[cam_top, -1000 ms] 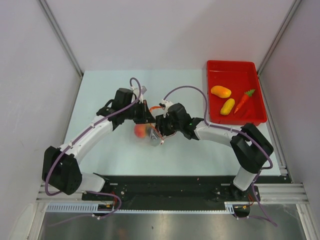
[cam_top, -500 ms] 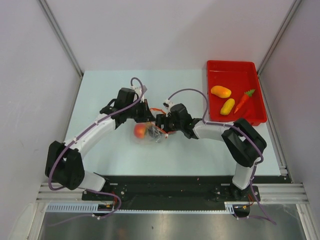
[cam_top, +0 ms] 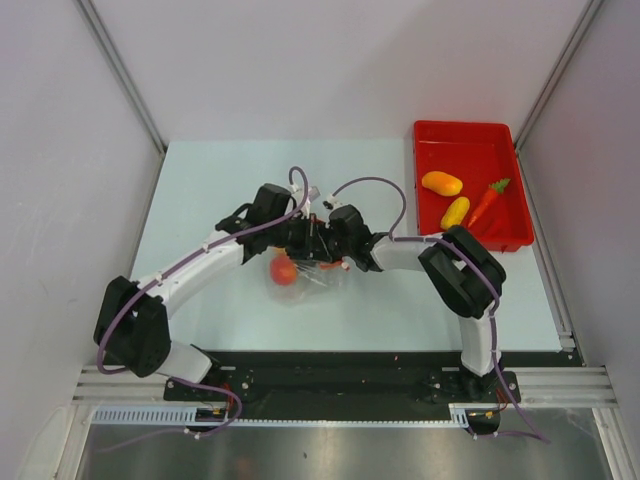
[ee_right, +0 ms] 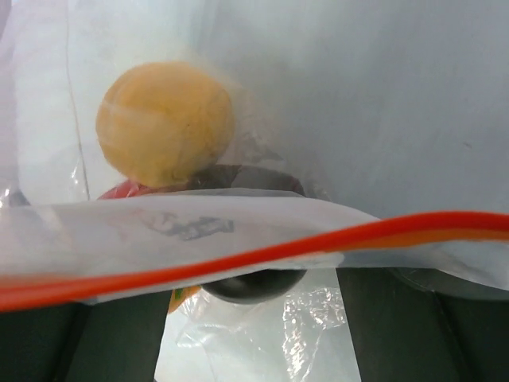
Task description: Open the zip-top bag and remove the fake food
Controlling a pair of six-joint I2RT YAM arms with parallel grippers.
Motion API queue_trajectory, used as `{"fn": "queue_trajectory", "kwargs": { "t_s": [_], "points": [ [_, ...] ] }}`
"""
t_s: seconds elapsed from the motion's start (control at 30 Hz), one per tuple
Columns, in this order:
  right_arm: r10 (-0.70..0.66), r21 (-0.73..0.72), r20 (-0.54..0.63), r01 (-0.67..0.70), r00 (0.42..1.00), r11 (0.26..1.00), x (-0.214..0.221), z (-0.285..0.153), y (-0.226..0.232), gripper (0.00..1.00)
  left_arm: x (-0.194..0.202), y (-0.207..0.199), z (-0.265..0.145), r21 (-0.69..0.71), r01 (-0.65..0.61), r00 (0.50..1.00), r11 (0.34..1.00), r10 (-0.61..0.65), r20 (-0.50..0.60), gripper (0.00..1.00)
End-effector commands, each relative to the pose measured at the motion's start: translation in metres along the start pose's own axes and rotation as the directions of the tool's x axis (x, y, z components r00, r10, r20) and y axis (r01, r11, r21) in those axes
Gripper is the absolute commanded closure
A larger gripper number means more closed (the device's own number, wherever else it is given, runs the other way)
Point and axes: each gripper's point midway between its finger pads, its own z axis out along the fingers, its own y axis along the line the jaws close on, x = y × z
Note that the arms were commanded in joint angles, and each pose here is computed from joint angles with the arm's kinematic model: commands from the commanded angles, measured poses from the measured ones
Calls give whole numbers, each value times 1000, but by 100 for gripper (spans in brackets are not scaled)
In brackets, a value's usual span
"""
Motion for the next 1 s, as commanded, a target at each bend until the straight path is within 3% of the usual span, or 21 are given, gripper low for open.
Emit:
{"fn": "queue_trajectory", "kwargs": {
  "t_s": [0.0, 0.3, 0.5, 0.67, 0.97],
  "points": [
    [37, 90, 33, -40, 999, 995, -7, 18, -20, 24, -2, -26, -10, 96, -26, 1000, 995, 27, -10, 100],
    [13, 15, 2, -13, 1000, 1000, 0, 6, -7, 60, -7, -3, -19, -31, -24, 999, 999, 26, 37, 100],
    [-62, 16, -16, 62, 998, 998, -4, -24, 2, 67, -8, 24, -29, -119, 7, 997, 993, 2, 79, 100],
    [-144, -68, -52, 141, 988, 988, 1, -53, 29, 71, -7, 37, -34, -153, 4, 995, 988, 11, 96, 100],
    [-222, -34, -87, 220, 971, 975, 24, -107, 31, 75, -10, 48, -41, -180, 2, 994, 984, 18, 106, 100]
  ]
}}
